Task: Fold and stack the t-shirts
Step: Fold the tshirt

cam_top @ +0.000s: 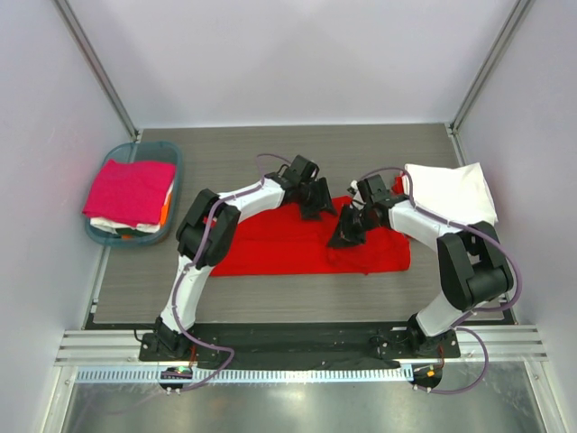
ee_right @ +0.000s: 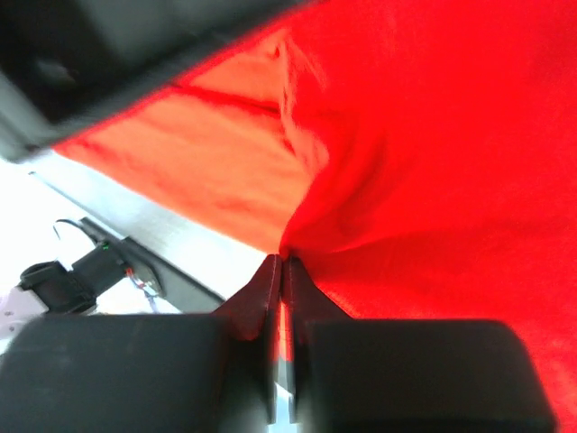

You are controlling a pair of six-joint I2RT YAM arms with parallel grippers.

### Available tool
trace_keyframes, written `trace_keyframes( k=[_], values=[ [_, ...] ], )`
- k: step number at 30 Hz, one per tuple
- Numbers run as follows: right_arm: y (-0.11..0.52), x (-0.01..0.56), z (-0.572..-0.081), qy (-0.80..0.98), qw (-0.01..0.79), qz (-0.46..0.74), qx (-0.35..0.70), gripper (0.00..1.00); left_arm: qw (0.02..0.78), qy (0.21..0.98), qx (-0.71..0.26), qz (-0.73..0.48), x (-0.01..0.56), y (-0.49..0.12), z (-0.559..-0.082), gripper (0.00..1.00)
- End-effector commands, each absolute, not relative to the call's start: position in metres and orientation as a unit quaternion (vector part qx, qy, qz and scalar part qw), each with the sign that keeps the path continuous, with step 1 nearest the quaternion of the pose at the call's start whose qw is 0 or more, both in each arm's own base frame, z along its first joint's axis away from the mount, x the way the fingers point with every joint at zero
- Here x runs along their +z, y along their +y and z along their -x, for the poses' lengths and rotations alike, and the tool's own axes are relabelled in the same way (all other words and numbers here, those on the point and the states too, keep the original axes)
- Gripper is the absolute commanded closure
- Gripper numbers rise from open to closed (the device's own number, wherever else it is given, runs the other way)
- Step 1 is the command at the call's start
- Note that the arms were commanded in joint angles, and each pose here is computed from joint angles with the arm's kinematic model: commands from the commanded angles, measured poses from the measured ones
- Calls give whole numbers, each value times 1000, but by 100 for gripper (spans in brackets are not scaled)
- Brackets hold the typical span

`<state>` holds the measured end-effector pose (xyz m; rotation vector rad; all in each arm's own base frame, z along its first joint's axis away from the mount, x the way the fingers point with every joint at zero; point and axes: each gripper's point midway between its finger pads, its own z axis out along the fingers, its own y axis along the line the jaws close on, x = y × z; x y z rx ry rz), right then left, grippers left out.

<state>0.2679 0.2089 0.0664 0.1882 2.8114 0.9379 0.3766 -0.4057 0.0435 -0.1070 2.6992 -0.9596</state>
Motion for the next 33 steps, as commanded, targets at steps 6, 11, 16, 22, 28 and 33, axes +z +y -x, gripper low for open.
trace_keyframes(
  k=[6,11,16,22,28,33],
  values=[
    [212,100,-255,924,110,-54,362,53,180,925,-336,12,88,-396,-377,32],
    [170,111,-260,933,173,-100,300,55,213,914,-345,-5,122,-392,-378,30],
    [124,96,-252,940,210,-170,207,58,220,909,-355,-9,146,-386,-359,30],
    [111,84,-226,936,216,-199,195,52,200,912,-357,-10,151,-377,-310,34],
    [104,80,-210,926,253,-197,201,52,172,918,-358,-12,124,-370,-281,49],
    [108,75,-215,905,293,-204,233,51,160,920,-357,-22,114,-370,-272,54]
  ],
)
